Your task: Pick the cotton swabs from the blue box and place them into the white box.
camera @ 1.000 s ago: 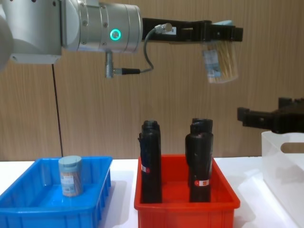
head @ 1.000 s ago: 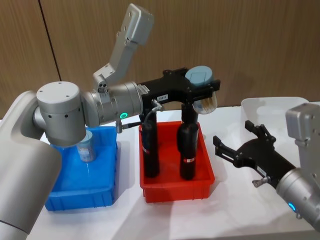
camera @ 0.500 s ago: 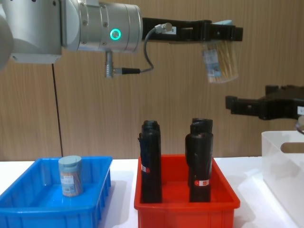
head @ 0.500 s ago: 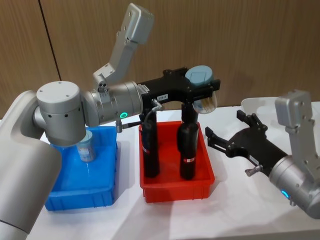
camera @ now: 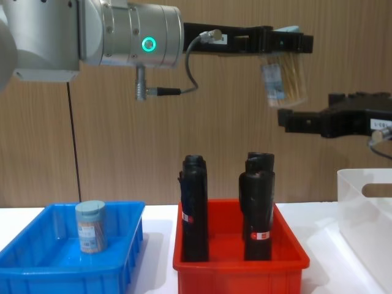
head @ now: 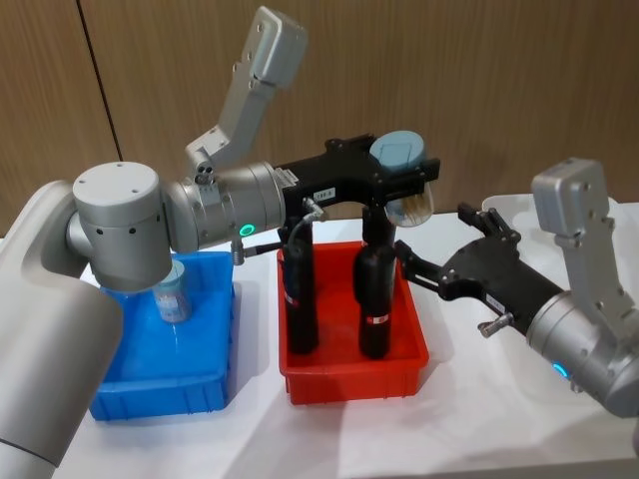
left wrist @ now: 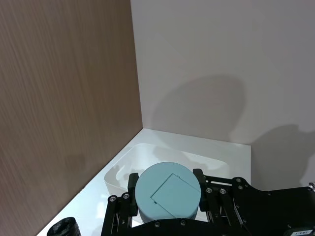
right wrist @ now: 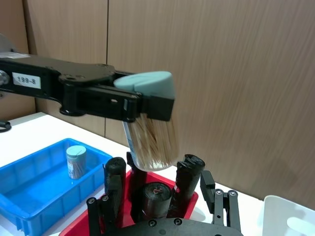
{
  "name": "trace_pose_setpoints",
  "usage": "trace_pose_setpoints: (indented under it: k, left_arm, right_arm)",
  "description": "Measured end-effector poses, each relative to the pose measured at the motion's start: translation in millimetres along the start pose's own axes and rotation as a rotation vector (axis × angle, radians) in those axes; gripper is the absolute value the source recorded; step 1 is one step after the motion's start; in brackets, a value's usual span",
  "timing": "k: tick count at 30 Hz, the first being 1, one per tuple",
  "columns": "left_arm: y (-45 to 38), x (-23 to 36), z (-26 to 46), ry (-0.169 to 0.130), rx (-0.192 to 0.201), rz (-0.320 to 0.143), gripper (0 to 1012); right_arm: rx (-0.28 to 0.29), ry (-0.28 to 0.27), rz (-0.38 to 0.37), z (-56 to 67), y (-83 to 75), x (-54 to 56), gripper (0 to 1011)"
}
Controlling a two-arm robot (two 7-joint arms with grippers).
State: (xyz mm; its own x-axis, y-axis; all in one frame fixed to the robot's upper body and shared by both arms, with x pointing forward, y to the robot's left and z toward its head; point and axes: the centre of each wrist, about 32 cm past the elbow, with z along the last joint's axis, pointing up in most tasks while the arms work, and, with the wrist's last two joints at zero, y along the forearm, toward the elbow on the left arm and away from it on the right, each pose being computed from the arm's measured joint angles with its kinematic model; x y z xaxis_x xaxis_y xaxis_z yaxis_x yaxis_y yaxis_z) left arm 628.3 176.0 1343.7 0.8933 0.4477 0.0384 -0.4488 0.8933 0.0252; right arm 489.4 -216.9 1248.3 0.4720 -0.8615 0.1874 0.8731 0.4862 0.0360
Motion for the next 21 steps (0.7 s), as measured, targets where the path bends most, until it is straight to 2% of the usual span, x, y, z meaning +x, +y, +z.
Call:
trace_pose_setpoints:
  k: [21]
  left_arm:
    - [0.0,0.0,0.0,0.0,0.0,0.0,661]
  right_arm:
    - [0.015,-0.025,0.037,16.0,11.9,-0.8,1002]
